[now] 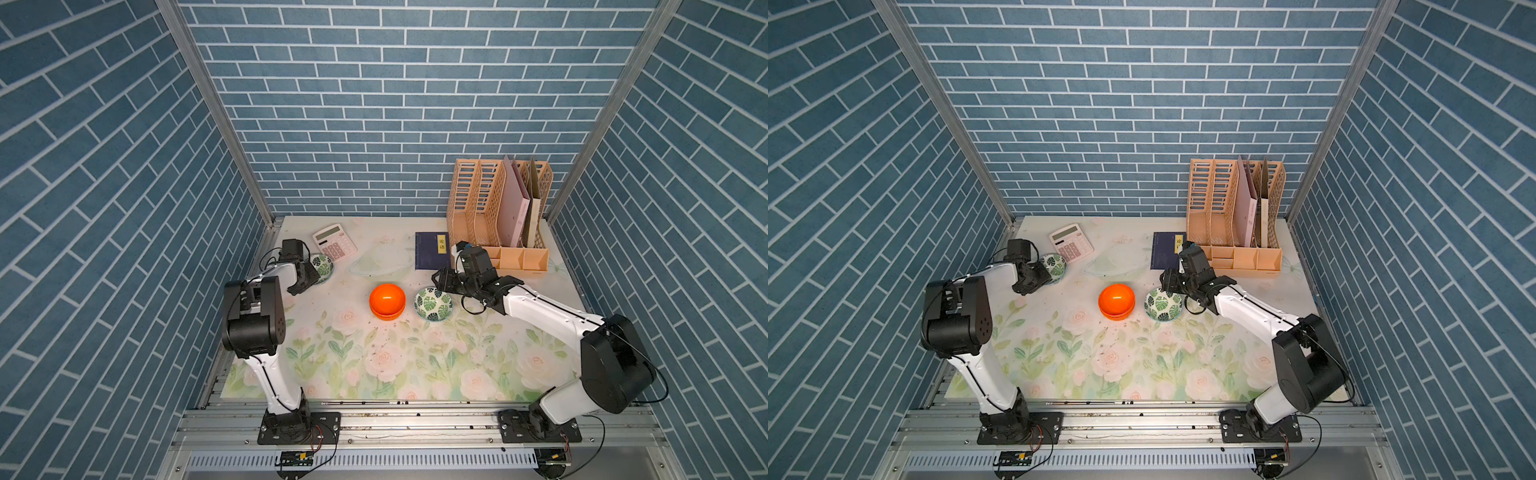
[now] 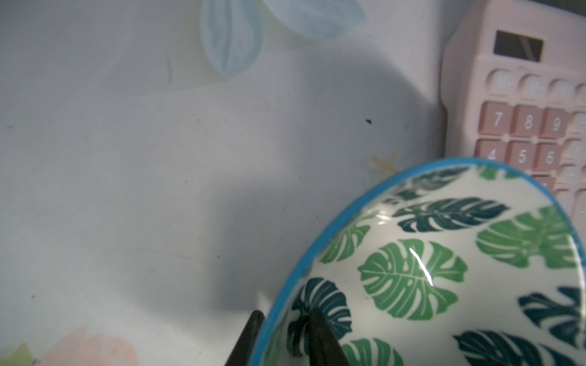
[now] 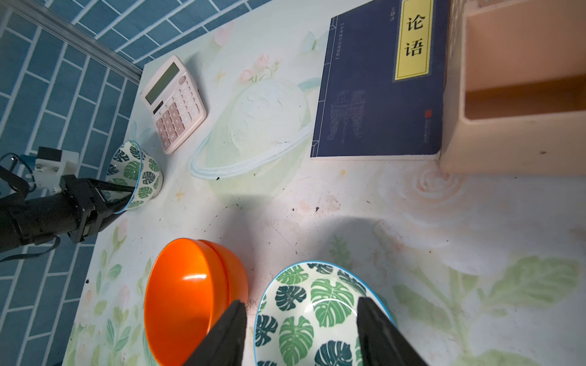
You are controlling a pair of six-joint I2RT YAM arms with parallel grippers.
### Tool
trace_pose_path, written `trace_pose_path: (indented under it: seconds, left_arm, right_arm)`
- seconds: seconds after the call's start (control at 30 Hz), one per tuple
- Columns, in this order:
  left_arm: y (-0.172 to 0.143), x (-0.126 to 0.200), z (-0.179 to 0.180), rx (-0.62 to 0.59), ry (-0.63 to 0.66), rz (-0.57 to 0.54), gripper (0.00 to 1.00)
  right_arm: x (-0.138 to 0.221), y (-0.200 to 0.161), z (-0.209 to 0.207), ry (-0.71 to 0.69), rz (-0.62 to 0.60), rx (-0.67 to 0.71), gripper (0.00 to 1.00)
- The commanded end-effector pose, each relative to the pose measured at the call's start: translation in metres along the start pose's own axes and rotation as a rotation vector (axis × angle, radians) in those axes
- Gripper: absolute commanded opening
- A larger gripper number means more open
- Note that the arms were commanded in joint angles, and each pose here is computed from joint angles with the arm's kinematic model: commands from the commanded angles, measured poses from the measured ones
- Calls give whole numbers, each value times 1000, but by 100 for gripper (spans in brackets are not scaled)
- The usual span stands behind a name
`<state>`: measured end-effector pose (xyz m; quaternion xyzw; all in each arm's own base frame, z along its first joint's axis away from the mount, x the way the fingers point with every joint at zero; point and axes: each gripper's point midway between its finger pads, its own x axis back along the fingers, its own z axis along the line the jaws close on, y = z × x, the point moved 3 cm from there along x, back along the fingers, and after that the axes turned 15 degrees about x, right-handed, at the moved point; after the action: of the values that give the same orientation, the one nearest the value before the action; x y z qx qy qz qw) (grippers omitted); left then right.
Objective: Stack the bowls
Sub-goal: Pick up the bowl from the center of the board.
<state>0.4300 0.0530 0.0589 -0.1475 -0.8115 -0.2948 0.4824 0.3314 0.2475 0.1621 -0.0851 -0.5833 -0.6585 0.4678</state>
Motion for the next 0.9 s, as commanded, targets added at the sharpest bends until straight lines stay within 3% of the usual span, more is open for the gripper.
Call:
trace_pose_path:
  seconds: [0.0, 0.27, 0.5, 0.73, 0.87]
  left_arm:
    - [-5, -7, 3, -18, 8, 47, 19]
    - [-2, 9, -12, -27, -66, 54, 4]
    - [-4, 68, -42, -94, -219, 45, 4]
    - [-58, 130, -87, -300, -296, 49, 6]
    - [-95, 151, -107, -381, -342, 84, 7]
  right_arm:
    - [-4, 5, 7, 19, 2, 50, 60]
    - [-8, 6, 19, 54, 10, 88, 60]
    - [-5, 33, 50, 149, -34, 171, 61]
    - [-3, 69, 87, 312, -89, 215, 61]
    - [-6, 73, 100, 334, -73, 241, 61]
